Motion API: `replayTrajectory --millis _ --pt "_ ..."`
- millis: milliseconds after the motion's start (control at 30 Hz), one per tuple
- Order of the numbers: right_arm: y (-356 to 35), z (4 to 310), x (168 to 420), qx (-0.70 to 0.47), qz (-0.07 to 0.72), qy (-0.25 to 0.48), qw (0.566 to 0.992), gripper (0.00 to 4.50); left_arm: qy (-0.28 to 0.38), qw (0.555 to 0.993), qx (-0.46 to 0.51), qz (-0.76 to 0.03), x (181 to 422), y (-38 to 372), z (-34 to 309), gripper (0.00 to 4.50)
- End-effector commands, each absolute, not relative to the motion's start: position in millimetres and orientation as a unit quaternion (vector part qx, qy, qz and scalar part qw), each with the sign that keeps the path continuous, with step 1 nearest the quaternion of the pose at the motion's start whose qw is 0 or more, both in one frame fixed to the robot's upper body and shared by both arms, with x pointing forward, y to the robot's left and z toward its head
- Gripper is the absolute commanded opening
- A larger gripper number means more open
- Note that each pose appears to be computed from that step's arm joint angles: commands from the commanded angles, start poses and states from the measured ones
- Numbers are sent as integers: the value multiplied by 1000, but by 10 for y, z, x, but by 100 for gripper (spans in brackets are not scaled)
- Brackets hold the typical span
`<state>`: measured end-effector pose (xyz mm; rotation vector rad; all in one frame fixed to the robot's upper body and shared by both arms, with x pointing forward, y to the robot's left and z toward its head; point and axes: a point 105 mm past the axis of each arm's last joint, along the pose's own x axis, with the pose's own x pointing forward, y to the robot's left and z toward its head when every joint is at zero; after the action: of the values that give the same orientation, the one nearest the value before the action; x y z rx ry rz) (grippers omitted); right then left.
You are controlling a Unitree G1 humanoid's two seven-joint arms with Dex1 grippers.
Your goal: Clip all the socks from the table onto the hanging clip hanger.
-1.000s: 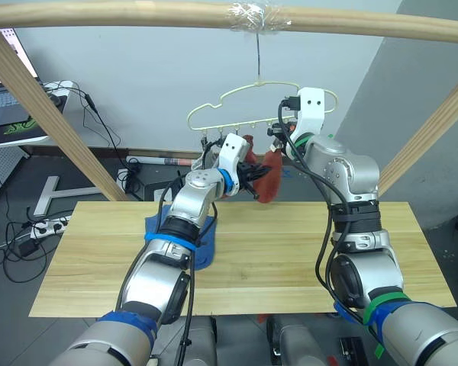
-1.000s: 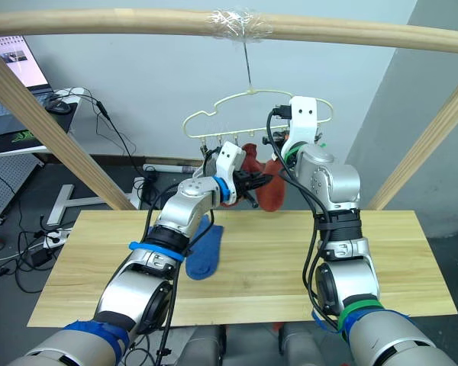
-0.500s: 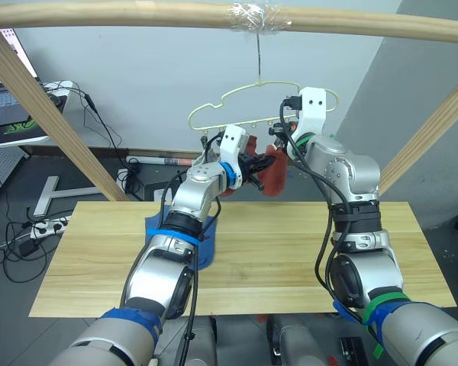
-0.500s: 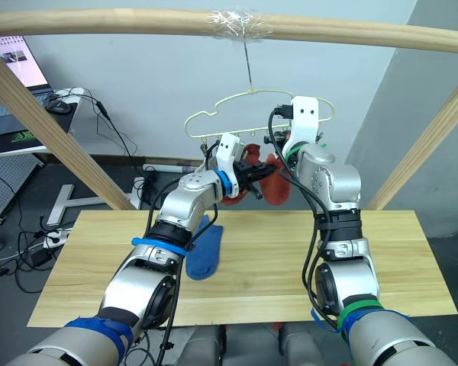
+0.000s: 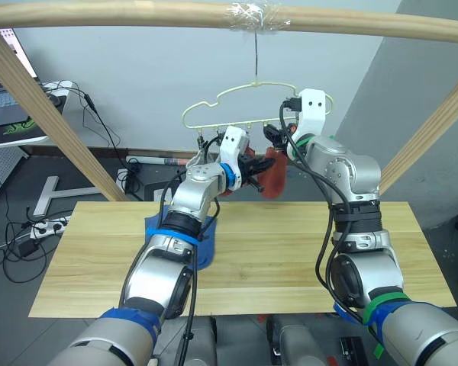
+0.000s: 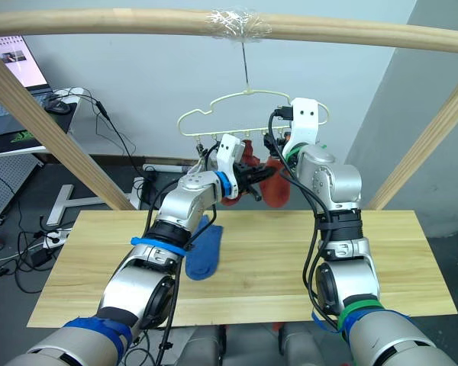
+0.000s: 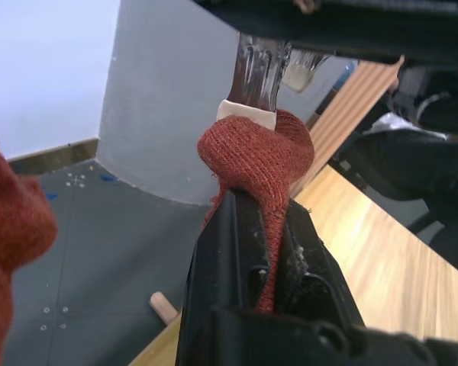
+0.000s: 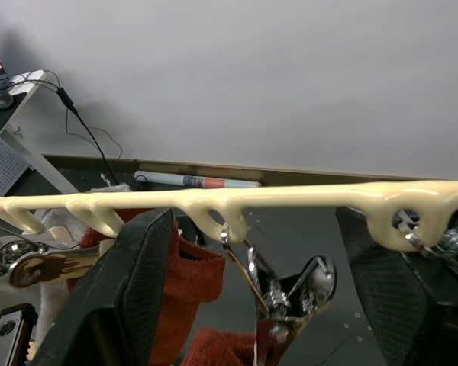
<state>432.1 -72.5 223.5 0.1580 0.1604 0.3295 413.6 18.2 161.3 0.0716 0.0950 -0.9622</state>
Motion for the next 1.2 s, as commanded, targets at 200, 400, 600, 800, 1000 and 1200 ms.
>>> replayTrajectory --millis 200,400,600,800,1000,1200 --pt "-692 2441 4205 79 186 54 978 355 24 876 50 -478 4031 205 1727 267" --pt "-681 2270 4009 64 204 81 974 355 24 867 56 -494 3881 346 1758 267" --pt "-685 2121 3818 38 208 87 973 355 16 851 44 -523 3686 439 1870 267" --pt "-784 2113 3630 6 185 46 982 355 -16 832 42 -553 3481 627 2089 267" --pt "-893 2096 3540 19 141 14 990 355 -46 827 57 -558 3403 817 2258 267" --pt "-924 2156 3554 43 114 -7 993 355 -67 819 68 -566 3351 943 2451 267"
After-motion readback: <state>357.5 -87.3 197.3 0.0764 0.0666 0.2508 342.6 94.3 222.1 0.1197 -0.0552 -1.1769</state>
